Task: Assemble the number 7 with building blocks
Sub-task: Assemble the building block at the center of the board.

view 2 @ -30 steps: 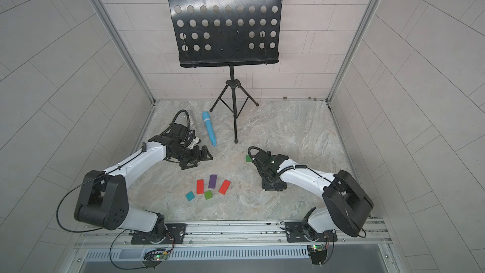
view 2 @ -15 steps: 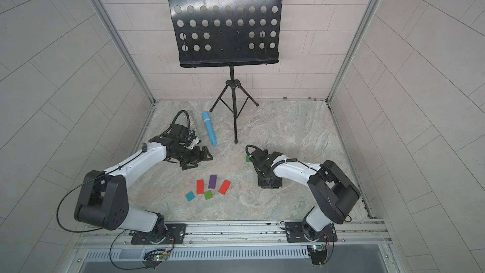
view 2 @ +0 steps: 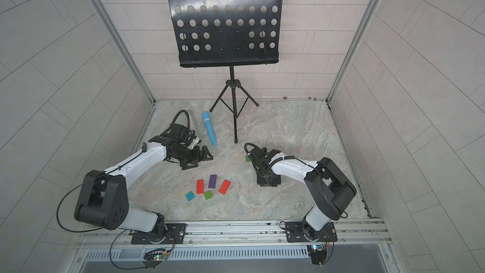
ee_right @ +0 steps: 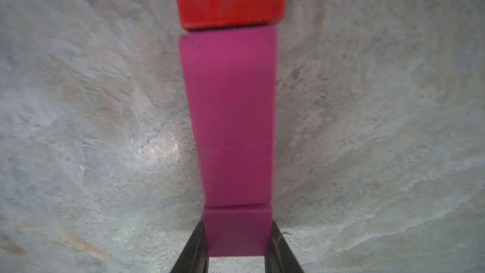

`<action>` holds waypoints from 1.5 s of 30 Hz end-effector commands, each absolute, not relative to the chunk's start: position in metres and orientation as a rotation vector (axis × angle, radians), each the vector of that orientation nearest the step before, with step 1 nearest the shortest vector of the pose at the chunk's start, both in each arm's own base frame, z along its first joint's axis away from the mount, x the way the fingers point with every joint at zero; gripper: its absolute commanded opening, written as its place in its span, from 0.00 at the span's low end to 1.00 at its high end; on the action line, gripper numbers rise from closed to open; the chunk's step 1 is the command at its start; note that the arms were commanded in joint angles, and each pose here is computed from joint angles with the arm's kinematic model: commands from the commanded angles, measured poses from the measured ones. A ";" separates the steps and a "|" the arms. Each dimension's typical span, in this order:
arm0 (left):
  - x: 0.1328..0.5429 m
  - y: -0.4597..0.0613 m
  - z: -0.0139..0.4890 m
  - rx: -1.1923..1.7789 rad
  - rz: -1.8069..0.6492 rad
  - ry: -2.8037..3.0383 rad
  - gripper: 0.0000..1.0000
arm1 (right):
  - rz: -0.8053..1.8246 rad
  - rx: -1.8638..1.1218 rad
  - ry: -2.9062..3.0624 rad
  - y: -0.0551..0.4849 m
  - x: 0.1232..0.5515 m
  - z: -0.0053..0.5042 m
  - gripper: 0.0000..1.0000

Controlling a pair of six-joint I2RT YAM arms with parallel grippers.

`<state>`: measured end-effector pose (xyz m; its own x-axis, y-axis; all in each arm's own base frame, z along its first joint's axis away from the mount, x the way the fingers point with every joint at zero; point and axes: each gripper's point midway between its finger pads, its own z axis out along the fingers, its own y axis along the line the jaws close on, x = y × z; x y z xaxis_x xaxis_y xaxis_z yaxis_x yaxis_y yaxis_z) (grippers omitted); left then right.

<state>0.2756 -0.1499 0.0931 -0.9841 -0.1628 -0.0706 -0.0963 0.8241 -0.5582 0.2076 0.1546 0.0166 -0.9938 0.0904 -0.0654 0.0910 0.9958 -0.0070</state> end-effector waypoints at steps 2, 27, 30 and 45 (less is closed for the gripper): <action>0.273 -0.152 0.096 -0.184 -0.883 2.879 1.00 | -0.070 0.142 3.089 0.148 0.205 0.008 0.26; 0.274 -0.152 0.097 -0.188 -0.888 2.874 1.00 | -0.125 0.129 3.099 0.142 0.209 0.008 0.26; 0.274 -0.152 0.096 -0.186 -0.888 2.873 1.00 | -0.128 0.128 3.099 0.141 0.210 0.009 0.26; 0.275 -0.152 0.098 -0.186 -0.891 2.870 1.00 | -0.133 0.125 3.107 0.140 0.210 0.007 0.28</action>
